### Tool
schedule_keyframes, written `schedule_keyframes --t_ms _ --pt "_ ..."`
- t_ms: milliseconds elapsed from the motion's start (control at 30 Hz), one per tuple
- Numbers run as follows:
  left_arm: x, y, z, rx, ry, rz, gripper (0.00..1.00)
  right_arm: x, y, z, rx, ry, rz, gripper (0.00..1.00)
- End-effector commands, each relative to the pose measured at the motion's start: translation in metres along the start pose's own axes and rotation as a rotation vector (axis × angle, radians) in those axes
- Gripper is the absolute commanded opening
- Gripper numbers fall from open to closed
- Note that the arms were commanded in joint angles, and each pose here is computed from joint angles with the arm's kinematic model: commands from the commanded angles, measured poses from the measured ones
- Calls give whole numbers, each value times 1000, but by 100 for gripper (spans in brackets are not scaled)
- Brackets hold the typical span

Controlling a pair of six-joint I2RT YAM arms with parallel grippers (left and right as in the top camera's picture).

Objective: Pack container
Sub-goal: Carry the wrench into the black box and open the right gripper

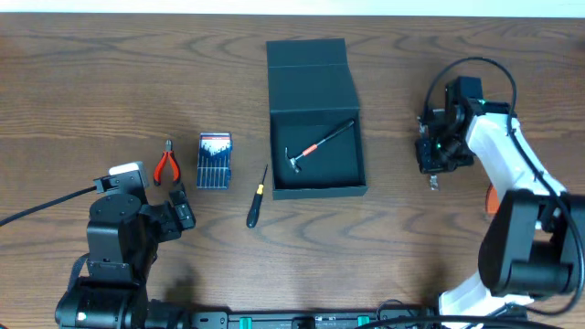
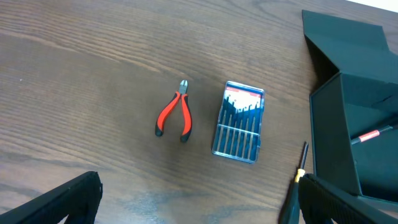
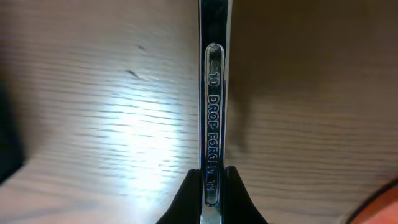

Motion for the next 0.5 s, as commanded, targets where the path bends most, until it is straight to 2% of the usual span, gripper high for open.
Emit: schedule_keyframes --t_ms 0,200,467 --pt "-5 -6 1 -15 -1 -24 98 -40 -8 16 -66 -15 -137 1" --pt "-5 -6 1 -15 -1 -24 99 -78 -5 43 -193 -33 -260 1" --pt "-5 -6 1 -15 -1 -24 98 -95 18 106 -671 -165 -262 1"
Point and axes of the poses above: each gripper's point midway between its finger pads, its own x axis out along the fingers, its own z axis along the line the jaws close on, y = z × x, the point moved 10 cm from there along -x, back along the fingers, and after that the axes turned 11 degrees about x, right-handed, at the moved point
